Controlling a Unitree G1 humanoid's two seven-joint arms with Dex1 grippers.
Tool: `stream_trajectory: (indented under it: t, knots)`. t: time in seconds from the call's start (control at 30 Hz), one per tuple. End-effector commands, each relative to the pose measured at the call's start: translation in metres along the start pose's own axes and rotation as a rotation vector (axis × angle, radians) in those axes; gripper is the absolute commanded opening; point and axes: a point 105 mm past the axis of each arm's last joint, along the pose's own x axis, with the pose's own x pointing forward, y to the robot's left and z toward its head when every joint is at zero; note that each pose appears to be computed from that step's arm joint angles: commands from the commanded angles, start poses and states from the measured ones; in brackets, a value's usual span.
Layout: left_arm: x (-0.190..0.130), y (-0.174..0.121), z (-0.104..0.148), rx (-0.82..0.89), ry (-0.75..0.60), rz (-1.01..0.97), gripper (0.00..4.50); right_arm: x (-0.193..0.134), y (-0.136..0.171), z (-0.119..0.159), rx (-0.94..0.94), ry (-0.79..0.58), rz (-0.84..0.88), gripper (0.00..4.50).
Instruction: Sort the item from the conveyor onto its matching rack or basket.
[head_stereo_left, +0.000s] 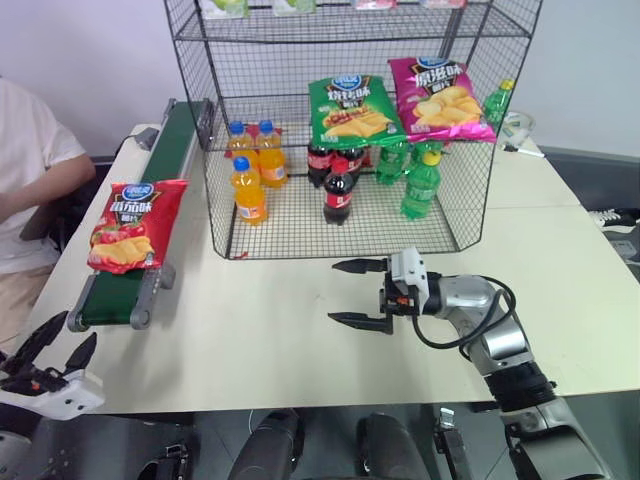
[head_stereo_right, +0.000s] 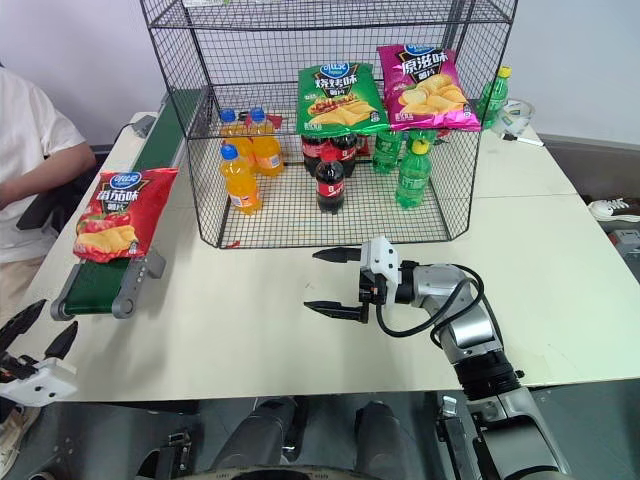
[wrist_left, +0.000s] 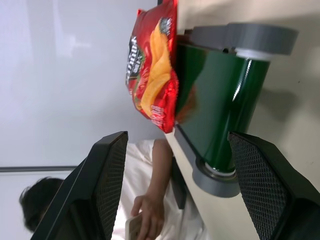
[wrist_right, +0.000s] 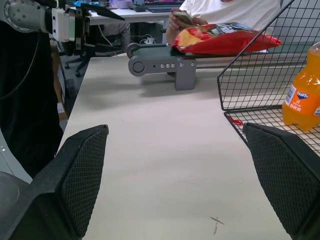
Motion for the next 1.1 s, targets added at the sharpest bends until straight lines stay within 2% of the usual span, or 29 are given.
stream_trajectory:
  t: [0.03,0.17,1.1]
  knots:
    - [0.001,0.005,-0.001,0.008,-0.003,0.021,3.32,0.0,-0.002,0.011,-0.051,-0.021,-0.004,4.5]
    - [0.001,0.001,-0.007,0.009,0.038,0.021,3.32,-0.001,-0.001,0.011,-0.052,-0.016,0.0,4.5]
    - [0.019,0.004,0.002,0.004,-0.004,0.053,3.32,-0.009,-0.008,0.009,-0.061,0.007,-0.045,4.5]
